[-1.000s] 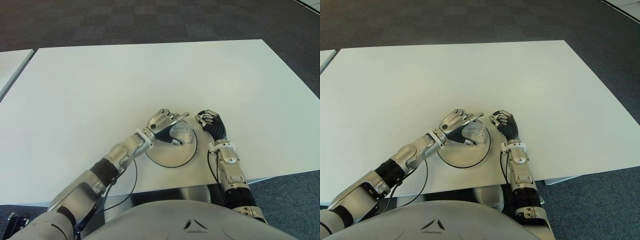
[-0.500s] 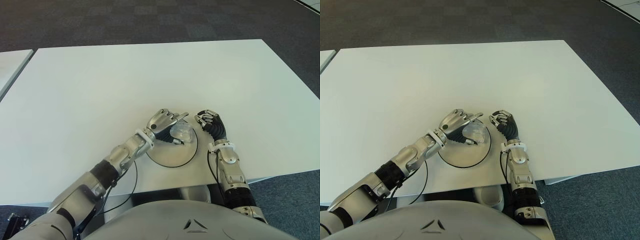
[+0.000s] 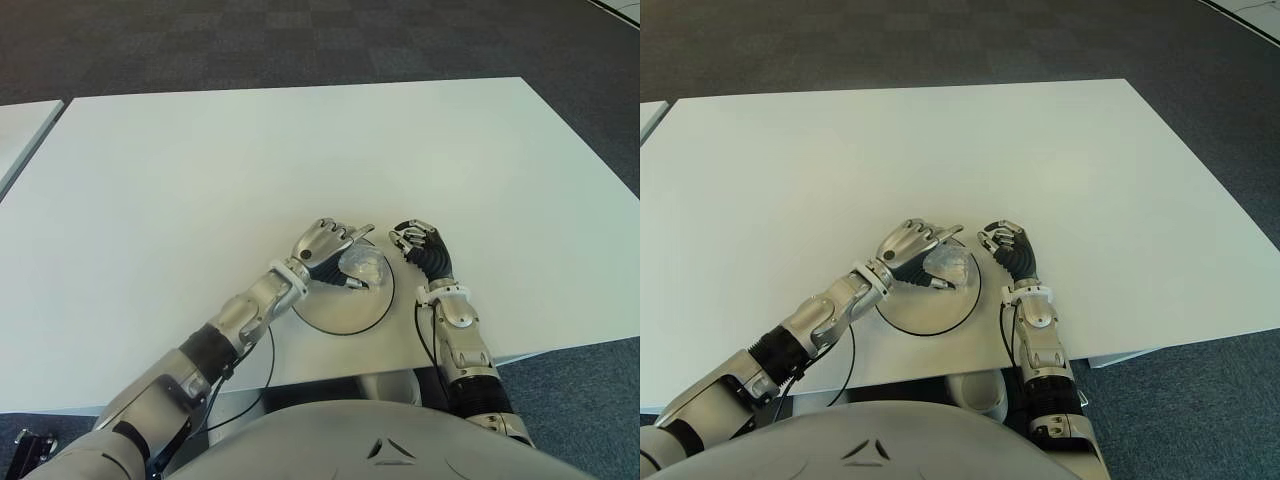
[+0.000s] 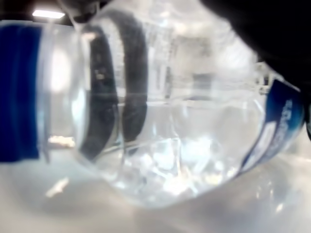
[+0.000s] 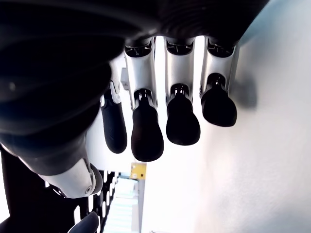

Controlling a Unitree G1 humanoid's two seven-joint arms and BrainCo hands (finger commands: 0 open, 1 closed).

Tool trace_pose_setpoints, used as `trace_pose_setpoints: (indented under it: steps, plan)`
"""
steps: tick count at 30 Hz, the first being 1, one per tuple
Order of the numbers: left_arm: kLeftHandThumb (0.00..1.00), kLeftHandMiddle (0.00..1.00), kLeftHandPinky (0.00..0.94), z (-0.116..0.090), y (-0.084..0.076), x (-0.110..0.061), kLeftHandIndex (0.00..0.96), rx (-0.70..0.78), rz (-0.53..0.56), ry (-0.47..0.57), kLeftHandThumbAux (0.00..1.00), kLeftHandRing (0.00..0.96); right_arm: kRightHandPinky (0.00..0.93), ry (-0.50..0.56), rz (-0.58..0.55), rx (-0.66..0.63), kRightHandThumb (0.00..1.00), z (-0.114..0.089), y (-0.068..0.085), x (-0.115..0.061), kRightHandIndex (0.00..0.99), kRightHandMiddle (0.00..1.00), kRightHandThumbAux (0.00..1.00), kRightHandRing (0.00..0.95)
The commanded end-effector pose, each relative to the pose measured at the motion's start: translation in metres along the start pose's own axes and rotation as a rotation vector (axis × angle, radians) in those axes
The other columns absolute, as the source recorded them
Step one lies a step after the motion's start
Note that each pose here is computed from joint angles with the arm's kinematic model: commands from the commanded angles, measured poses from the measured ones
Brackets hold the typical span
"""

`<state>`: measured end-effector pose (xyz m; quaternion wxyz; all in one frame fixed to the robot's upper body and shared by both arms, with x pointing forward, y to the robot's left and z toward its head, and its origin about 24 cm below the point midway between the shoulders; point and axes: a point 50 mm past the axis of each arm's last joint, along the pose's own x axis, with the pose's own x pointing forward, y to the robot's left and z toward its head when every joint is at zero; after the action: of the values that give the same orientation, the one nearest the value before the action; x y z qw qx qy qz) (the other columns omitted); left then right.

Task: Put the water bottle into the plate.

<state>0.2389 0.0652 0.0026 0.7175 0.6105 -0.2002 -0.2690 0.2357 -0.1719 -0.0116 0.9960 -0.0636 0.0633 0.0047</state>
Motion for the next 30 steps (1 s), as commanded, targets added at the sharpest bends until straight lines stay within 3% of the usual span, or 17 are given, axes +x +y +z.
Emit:
trace_pose_setpoints:
  steps: [1,12,30]
  plan:
    - [0.149,0.000,0.000,-0.006,-0.016,-0.019,0.000,-0.041,-0.045,0.058,0.317,0.000,0.753,0.088,0.002,0.005,0.700,-0.016,0.002,-0.008,0.436,0.762,0.731,0.756]
    - [0.195,0.000,0.000,-0.011,-0.003,-0.023,0.000,-0.127,0.059,0.083,0.288,0.000,0.740,0.097,0.004,-0.005,0.700,-0.017,0.001,-0.007,0.435,0.755,0.731,0.747]
    - [0.177,0.000,0.000,-0.024,0.027,-0.040,0.000,-0.184,0.225,0.177,0.285,0.000,0.749,0.099,0.024,-0.003,0.698,-0.018,-0.001,-0.006,0.436,0.767,0.732,0.757]
